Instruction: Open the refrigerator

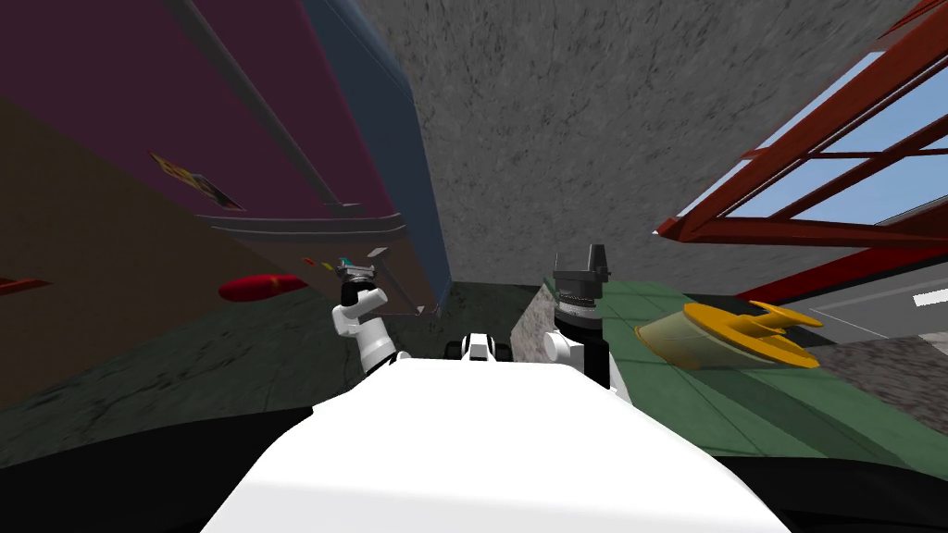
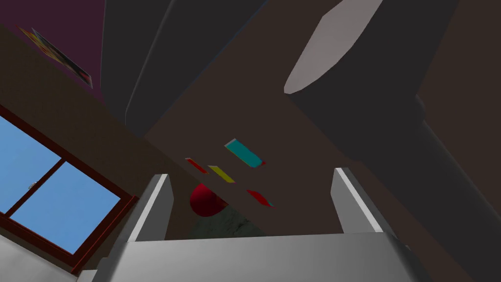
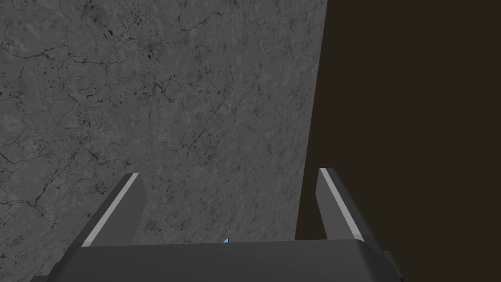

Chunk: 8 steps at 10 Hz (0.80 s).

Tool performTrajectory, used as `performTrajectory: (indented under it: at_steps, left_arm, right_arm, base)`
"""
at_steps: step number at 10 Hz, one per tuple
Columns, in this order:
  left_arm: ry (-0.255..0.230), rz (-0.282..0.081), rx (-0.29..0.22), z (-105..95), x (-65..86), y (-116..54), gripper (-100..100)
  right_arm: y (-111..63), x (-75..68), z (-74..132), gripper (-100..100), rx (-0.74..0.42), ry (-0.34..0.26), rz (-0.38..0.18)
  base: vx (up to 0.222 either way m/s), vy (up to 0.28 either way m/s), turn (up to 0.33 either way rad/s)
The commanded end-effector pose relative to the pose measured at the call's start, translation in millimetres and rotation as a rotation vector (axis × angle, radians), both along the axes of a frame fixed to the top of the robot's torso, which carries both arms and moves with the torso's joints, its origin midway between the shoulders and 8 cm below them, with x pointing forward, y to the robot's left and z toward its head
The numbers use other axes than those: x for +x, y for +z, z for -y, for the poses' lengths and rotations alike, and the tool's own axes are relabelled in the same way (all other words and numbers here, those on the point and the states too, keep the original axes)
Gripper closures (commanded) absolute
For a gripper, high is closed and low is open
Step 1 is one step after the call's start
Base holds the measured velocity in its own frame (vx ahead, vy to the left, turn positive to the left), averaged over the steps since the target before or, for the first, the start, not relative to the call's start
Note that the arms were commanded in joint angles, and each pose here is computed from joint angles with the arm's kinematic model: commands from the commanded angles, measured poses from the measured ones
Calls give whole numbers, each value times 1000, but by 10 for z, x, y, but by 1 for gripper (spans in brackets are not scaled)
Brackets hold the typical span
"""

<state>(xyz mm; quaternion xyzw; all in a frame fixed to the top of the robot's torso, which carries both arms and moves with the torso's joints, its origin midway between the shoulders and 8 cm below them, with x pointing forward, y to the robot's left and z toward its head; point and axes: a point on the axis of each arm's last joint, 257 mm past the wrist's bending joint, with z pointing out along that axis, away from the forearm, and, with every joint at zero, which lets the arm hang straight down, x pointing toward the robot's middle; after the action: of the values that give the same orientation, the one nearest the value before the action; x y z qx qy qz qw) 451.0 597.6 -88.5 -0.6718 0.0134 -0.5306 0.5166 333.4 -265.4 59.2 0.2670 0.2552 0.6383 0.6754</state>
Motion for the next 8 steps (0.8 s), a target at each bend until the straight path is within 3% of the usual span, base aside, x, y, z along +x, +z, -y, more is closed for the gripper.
performTrajectory:
  at_steps: [1,3,4,5,8]
  left_arm:
    - [2,-1,-27,35,16,-88,-100]
    - [17,1,-27,-28,-45,-70,-100]
    - [20,0,-28,-38,-56,-73,100]
    - [-16,5,-28,59,78,-51,100]
    - [-53,8,-28,160,209,-32,100]
  right_arm:
    - [0,0,0,0,0,0,0]
    - [0,0,0,0,0,0,0]
    - [0,0,0,0,0,0,0]
    - [0,0,0,0,0,0,0]
    - [1,1,0,0,0,0,0]
  base:
    - [-14,5,61]
    - [19,78,39]
    - [-1,6,5]
    - [-137,127,-24]
    - [-253,162,-22]
